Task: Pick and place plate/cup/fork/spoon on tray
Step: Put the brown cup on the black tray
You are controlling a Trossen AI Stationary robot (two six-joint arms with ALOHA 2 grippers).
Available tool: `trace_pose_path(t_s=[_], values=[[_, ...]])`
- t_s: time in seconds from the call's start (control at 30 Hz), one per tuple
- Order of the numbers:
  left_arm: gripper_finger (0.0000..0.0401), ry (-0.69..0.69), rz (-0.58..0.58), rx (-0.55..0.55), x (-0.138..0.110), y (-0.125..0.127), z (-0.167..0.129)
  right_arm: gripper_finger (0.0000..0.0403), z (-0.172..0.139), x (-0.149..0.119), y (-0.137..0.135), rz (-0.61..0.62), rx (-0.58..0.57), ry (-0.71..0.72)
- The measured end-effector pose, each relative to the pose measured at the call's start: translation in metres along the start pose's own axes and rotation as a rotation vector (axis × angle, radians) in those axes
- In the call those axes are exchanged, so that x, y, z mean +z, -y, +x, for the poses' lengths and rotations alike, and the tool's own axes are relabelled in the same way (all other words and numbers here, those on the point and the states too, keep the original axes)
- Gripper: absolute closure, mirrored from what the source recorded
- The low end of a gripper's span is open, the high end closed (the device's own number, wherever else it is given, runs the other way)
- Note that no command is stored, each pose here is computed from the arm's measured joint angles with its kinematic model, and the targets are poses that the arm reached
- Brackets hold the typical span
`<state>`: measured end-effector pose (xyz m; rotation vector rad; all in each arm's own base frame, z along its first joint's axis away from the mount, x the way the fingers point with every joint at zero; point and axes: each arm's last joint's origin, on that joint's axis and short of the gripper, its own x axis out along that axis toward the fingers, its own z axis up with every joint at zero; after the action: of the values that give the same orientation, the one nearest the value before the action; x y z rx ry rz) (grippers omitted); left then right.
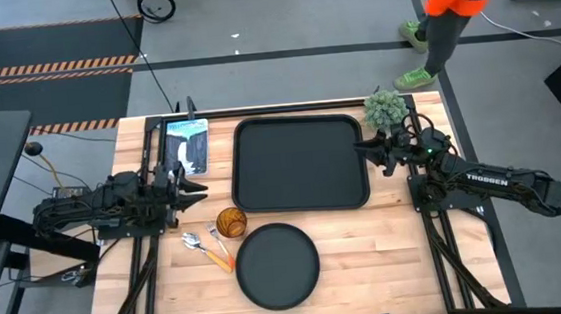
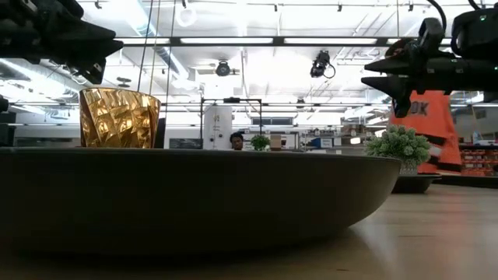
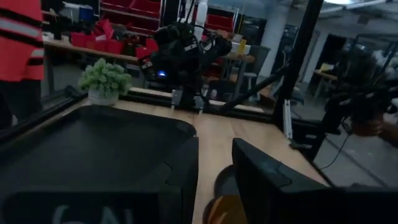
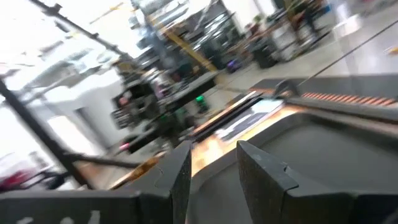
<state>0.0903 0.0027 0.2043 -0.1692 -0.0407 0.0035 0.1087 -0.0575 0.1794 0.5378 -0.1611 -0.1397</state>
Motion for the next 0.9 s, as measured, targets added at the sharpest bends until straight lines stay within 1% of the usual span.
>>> trace_pose_path(t_s=[0.1, 0.17, 0.2, 0.33, 0.43, 0.53, 0.63, 0.73, 0.83, 0.9], values=[[0.0296, 0.003, 0.045, 0.055, 0.0, -0.002, 0.0, 0.0269, 0.002, -0.004, -0.003, 0.024, 0.038, -0.039], [0.0296, -0.002, 0.081, 0.103, -0.001, -0.003, 0.0, 0.0269, 0.004, -0.007, -0.005, 0.022, 0.04, -0.053], [0.0296, -0.01, 0.081, 0.121, -0.001, -0.004, 0.002, 0.0269, 0.005, -0.008, -0.006, 0.018, 0.034, -0.053], [0.0296, -0.076, 0.016, 0.141, -0.007, -0.005, 0.009, 0.0269, 0.008, -0.009, -0.009, 0.004, -0.002, -0.011], [0.0296, -0.137, -0.013, 0.163, -0.012, -0.007, 0.016, 0.0269, 0.011, -0.007, -0.013, -0.066, 0.001, 0.023], [0.0293, -0.182, -0.04, 0.213, -0.01, -0.007, 0.022, 0.0269, 0.015, 0.0, -0.019, -0.122, 0.022, 0.035], [0.0279, -0.24, -0.041, 0.247, -0.005, -0.008, 0.028, 0.0269, 0.019, 0.002, -0.023, -0.176, 0.04, 0.023], [0.0253, -0.296, -0.045, 0.261, 0.0, -0.007, 0.035, 0.0269, 0.024, 0.002, -0.026, -0.23, 0.037, 0.011], [0.0228, -0.368, -0.07, 0.259, 0.006, -0.006, 0.042, 0.0269, 0.03, 0.003, -0.031, -0.279, 0.041, -0.007], [0.0219, -0.433, -0.112, 0.272, 0.008, -0.005, 0.047, 0.0269, 0.036, 0.005, -0.034, -0.313, 0.025, -0.017]])
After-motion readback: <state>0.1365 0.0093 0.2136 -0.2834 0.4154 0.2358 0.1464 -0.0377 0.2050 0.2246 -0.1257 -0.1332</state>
